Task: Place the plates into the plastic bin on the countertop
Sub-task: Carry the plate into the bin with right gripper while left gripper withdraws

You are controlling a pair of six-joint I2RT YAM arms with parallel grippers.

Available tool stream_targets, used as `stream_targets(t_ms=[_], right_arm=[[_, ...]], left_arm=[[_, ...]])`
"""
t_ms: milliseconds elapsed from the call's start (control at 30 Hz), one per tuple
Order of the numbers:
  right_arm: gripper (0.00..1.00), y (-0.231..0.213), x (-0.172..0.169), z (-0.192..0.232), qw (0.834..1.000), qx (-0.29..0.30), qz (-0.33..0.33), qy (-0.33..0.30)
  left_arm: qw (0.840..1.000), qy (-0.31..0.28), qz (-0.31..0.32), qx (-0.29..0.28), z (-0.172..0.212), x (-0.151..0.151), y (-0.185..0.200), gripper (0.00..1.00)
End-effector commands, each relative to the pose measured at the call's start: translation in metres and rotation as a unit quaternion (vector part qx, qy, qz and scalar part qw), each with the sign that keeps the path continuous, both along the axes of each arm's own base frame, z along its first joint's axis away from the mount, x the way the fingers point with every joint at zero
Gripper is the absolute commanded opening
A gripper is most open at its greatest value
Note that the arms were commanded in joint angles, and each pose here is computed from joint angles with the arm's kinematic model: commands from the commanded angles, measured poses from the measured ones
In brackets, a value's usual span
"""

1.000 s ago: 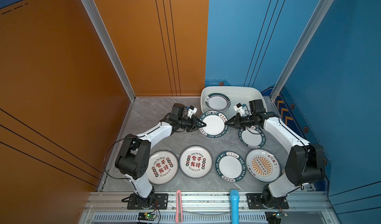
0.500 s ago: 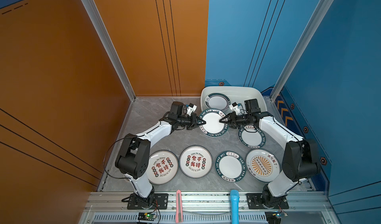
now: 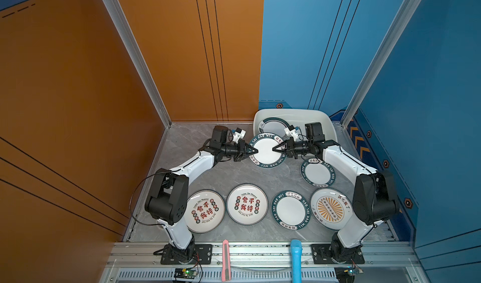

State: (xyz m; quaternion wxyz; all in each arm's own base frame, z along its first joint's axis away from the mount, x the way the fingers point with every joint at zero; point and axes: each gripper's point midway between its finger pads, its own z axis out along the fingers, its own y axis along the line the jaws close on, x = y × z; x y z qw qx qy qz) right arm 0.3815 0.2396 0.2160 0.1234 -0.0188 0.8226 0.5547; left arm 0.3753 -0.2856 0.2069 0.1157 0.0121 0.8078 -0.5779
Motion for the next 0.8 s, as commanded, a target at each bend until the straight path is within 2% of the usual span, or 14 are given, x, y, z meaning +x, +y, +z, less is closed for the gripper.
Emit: stream_targets(t_ms=[0, 200, 333, 400, 467, 633, 767], right_arm=[[0.01, 0.013, 0.010, 0.016, 1.000, 0.004, -0.002, -0.021], [0.00, -0.013, 0.031, 0.021, 0.998, -0.021, -0.046, -0.023], [0.00, -0.044, 0.051, 0.022, 0.994, -0.061, -0.087, -0.019], [0.00, -0.065, 0.062, 0.020, 0.989, -0.088, -0.115, -0.015], [0.00, -0.087, 0.072, 0.017, 0.983, -0.116, -0.144, -0.008], [0.00, -0.144, 0.098, 0.010, 0.959, -0.176, -0.222, 0.015], [0.00, -0.190, 0.119, 0.004, 0.932, -0.210, -0.292, 0.038]], left_arm=[[0.999, -0.023, -0.028, -0.002, 0.005, -0.007, -0.012, 0.28], [0.999, -0.029, -0.018, 0.017, 0.004, -0.007, 0.000, 0.53], [0.998, -0.040, -0.016, 0.040, 0.005, -0.011, 0.009, 0.68], [0.997, -0.045, -0.013, 0.057, 0.004, -0.013, 0.015, 0.80], [0.996, -0.045, -0.007, 0.079, 0.002, -0.016, 0.024, 0.99], [0.985, -0.080, 0.056, 0.143, 0.009, -0.015, 0.062, 0.98], [0.974, -0.086, 0.150, 0.148, 0.018, -0.004, 0.111, 0.98]])
